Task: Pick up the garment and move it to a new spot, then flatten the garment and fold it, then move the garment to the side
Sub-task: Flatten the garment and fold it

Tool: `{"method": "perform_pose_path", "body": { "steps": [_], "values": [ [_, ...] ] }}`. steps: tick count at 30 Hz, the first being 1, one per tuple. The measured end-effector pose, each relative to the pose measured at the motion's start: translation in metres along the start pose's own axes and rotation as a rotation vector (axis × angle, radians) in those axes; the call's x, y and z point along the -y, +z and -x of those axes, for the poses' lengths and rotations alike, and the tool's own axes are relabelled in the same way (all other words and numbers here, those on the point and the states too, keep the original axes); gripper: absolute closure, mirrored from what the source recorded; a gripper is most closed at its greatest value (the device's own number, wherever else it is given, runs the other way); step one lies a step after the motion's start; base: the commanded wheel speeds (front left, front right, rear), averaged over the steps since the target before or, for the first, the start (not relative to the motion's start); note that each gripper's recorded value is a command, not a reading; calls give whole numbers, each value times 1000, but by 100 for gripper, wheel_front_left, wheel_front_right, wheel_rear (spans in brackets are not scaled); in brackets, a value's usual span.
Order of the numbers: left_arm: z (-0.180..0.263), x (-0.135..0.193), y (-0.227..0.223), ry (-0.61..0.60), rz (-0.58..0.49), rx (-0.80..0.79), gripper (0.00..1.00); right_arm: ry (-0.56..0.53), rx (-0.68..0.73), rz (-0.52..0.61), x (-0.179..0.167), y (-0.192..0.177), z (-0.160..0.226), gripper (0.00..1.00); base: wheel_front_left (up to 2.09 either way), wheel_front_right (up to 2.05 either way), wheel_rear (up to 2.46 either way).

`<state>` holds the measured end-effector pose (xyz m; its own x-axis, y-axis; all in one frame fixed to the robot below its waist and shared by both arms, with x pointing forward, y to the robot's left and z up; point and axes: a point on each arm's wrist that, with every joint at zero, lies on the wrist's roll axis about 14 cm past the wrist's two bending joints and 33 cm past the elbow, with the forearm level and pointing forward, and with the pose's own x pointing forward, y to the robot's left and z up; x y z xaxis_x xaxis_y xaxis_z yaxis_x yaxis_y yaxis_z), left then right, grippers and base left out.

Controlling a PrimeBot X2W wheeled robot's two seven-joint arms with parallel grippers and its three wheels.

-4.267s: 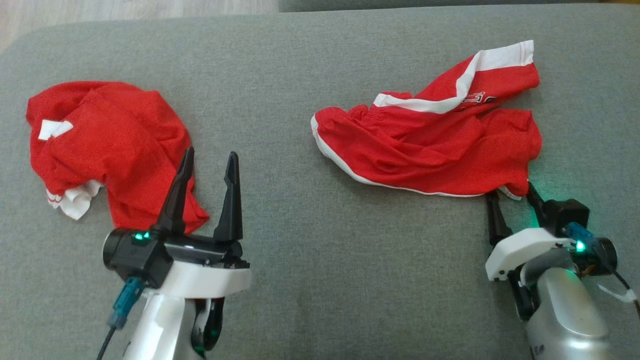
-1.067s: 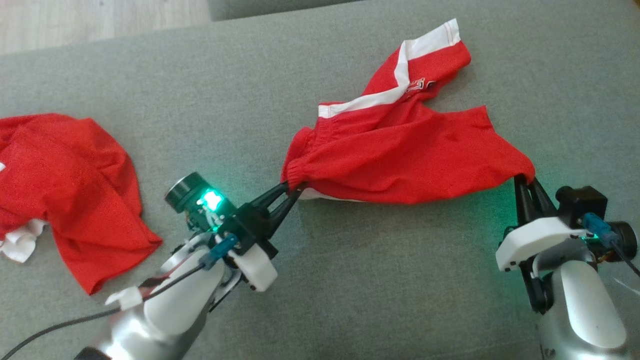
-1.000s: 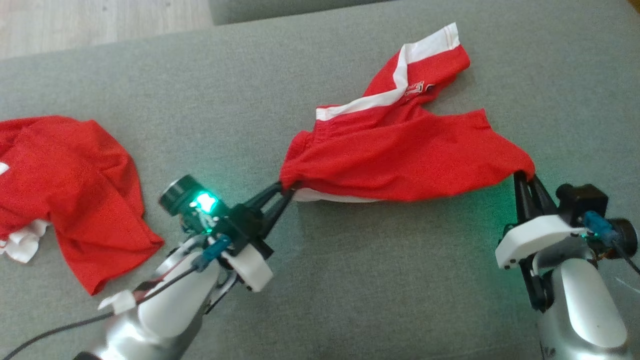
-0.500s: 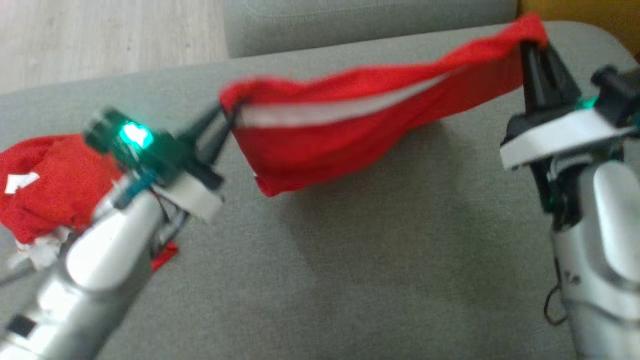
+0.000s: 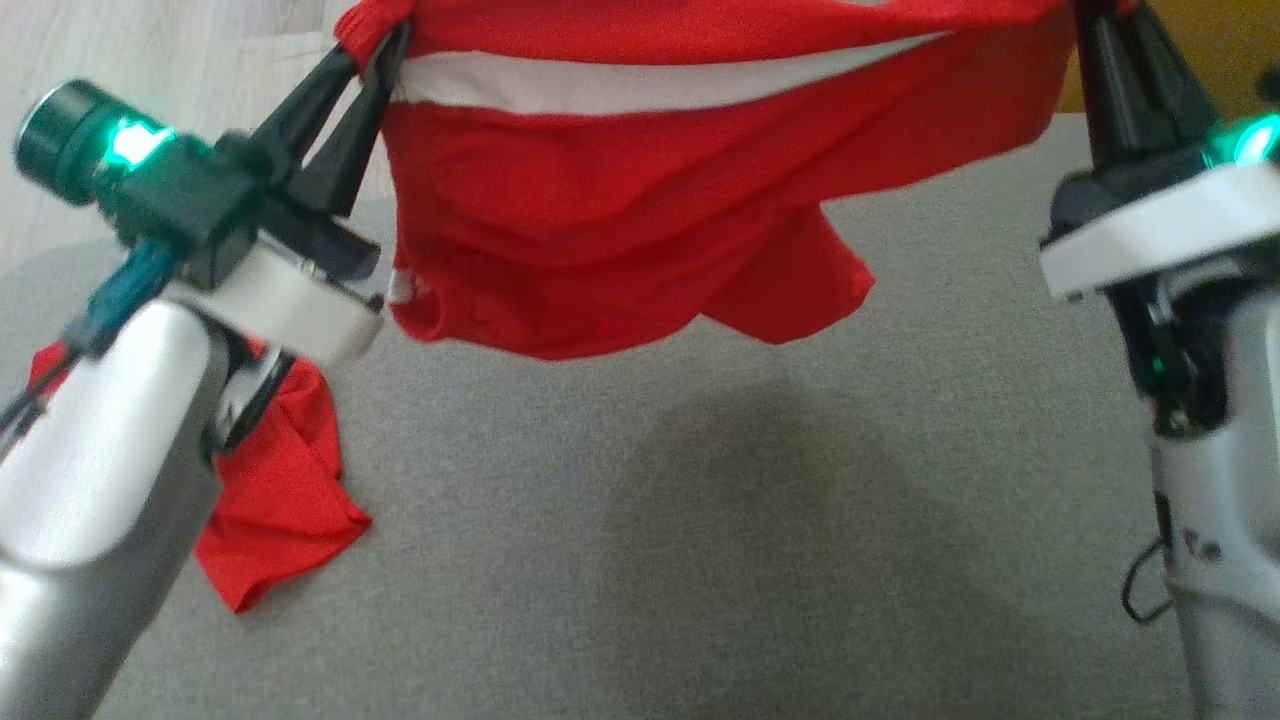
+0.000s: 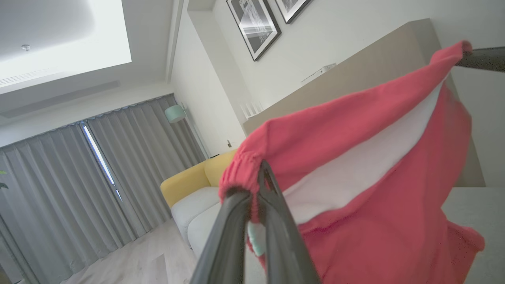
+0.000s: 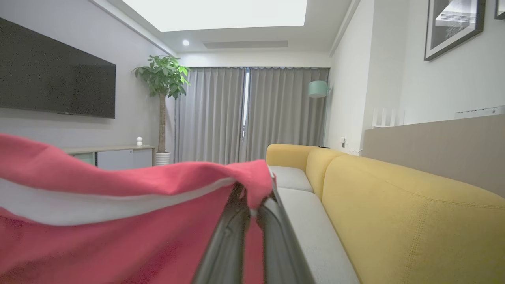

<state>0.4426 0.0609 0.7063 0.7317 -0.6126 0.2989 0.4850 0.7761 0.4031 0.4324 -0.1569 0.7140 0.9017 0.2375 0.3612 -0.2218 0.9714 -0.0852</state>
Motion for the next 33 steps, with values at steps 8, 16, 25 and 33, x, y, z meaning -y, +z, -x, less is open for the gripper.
{"method": "perform_pose_path", "body": {
  "steps": [8,16,25,33],
  "values": [
    [30,13,42,28,64,86,100,-57,-25,-19,7,11,40,100,0,0,0],
    [20,7,30,14,121,16,100,-84,-168,-15,7,-18,32,100,0,0,0],
    [-73,-42,-42,13,157,-52,100,-71,-151,25,37,-49,-91,100,0,0,0],
    [-139,-83,-77,96,163,60,100,-141,-56,69,76,-84,-161,100,0,0,0]
  ]
}}
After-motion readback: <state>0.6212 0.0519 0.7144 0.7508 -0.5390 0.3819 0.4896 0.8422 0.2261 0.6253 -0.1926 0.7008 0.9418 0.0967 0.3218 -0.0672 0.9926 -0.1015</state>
